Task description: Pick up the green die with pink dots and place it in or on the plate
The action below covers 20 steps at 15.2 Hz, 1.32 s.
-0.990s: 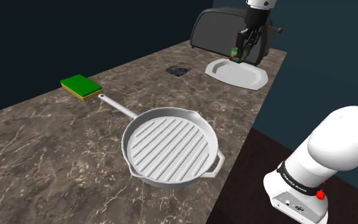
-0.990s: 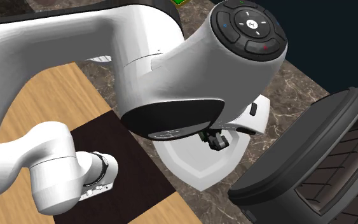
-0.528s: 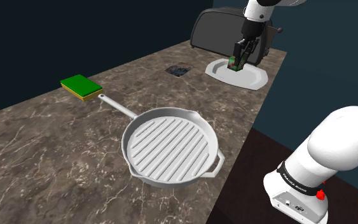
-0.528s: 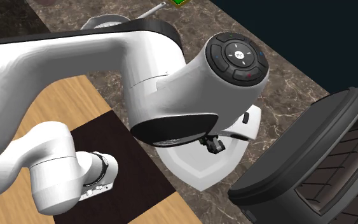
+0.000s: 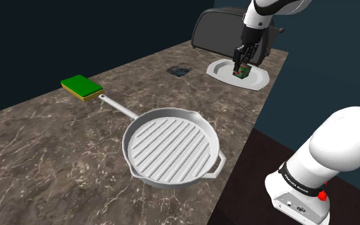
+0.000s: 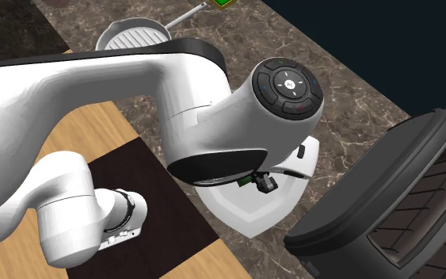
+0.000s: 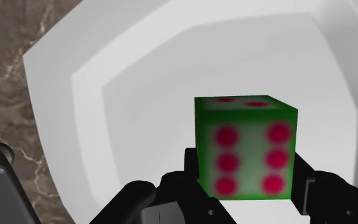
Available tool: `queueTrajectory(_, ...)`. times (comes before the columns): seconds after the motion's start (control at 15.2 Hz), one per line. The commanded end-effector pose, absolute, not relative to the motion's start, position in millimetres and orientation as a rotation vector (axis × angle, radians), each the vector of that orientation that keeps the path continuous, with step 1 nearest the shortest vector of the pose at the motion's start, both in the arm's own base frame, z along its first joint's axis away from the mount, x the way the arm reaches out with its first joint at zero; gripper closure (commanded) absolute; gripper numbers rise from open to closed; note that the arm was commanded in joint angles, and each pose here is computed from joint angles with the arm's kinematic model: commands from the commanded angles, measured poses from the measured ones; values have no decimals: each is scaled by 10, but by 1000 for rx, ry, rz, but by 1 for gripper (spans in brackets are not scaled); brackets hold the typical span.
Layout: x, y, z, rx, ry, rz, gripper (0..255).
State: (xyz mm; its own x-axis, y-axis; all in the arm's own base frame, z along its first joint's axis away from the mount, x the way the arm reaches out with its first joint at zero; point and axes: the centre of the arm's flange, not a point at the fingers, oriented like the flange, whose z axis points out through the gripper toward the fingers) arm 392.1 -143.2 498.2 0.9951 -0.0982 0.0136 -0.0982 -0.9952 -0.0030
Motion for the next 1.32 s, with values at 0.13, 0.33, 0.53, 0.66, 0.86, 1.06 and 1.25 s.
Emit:
queueTrajectory(0.13, 3922, -1434, 4972, -3134, 154, -19, 255)
queueTrajectory(0.33, 3921, -1434, 4970, -3134, 154, -19, 0)
queueTrajectory(0.53, 3922, -1434, 4972, -3134, 154, -19, 0)
queueTrajectory(0.66, 3918, -1435, 5236, -3134, 154, -19, 0)
queueTrajectory(0.86, 3916, -1435, 5472, -3134, 154, -19, 0)
queueTrajectory(1.06, 3916, -1435, 5472, -3134, 154, -19, 0)
queueTrajectory(1.25, 3916, -1435, 5472, -3134, 154, -19, 0)
